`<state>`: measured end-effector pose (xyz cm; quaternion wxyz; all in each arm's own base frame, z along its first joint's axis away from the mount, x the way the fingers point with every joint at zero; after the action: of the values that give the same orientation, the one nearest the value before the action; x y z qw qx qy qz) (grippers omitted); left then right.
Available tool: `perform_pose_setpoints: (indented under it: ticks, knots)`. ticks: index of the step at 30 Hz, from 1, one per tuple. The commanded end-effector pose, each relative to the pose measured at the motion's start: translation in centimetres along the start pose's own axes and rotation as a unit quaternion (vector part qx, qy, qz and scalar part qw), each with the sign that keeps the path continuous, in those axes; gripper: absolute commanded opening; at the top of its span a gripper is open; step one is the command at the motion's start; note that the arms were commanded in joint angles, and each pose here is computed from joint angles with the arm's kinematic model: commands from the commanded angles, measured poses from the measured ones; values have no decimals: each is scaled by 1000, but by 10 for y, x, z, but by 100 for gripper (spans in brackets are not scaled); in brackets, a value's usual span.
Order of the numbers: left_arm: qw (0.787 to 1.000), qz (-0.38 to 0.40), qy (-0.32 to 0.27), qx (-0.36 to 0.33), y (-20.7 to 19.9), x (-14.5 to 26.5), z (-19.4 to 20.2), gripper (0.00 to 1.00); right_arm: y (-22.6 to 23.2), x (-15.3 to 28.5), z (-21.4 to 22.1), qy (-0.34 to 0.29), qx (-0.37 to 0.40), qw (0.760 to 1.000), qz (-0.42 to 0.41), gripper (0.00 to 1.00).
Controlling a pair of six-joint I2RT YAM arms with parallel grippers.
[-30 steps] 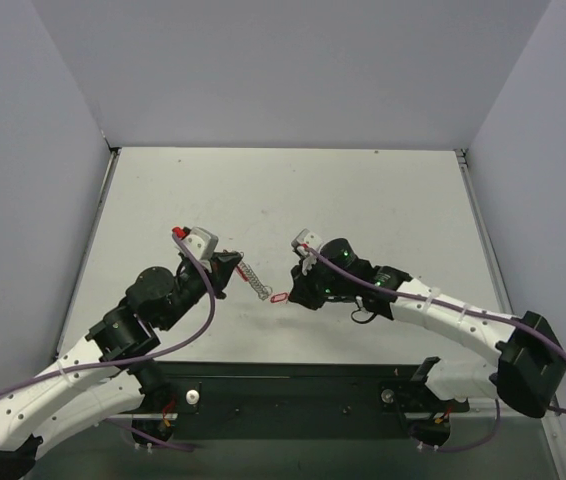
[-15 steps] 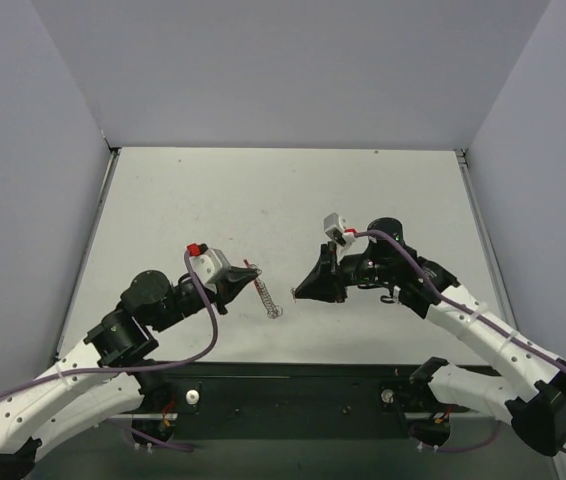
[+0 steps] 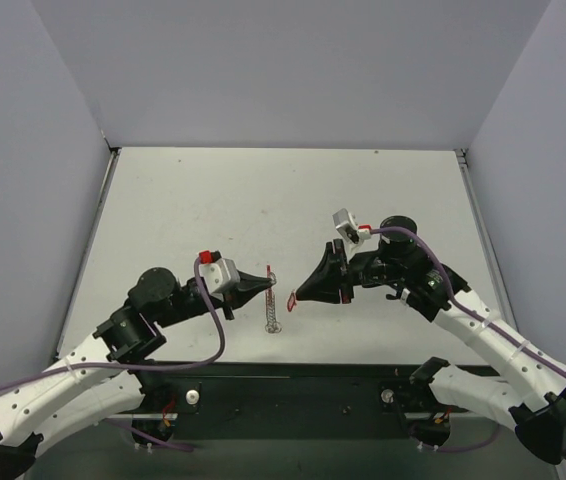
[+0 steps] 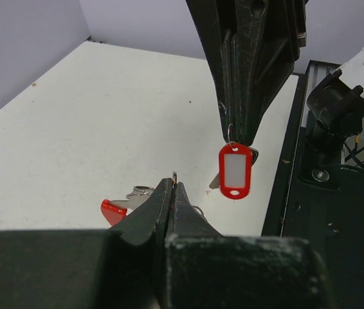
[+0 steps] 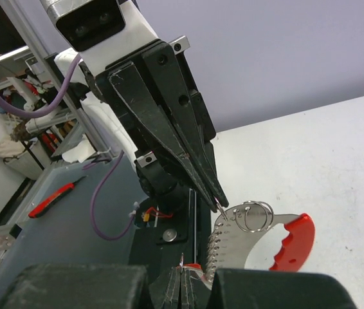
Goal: Put the keys on the keyring
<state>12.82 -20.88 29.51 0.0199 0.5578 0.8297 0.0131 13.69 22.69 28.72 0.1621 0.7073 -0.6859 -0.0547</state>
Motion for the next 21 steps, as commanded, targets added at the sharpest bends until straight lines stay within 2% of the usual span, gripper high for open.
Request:
perform_pose_setpoints:
  ticks: [1, 7, 12, 21]
  knots:
    - [998, 18, -48, -25, -3, -3, -28, 0, 6, 2, -25, -32, 52, 998, -17, 0]
    - [998, 32, -43, -35, -7, -9, -32, 0, 3, 2, -28, -33, 53, 998, -13, 0]
    - [998, 38, -15, -48, -15, -18, -25, 0, -1, 1, -29, -39, 37, 999, 2, 0]
    - [997, -16, -27, -70, -11, -23, -30, 0, -10, 4, -34, -75, 11, 995, 65, 0]
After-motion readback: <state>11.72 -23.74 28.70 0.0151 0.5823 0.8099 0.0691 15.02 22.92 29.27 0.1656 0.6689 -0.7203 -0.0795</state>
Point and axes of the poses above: each gripper's point midway between its finger pads, its own x axis back along the fingers, its own y axis along the line the jaws close on, z = x × y, the point moved 6 cm from there along x, back along the fingers
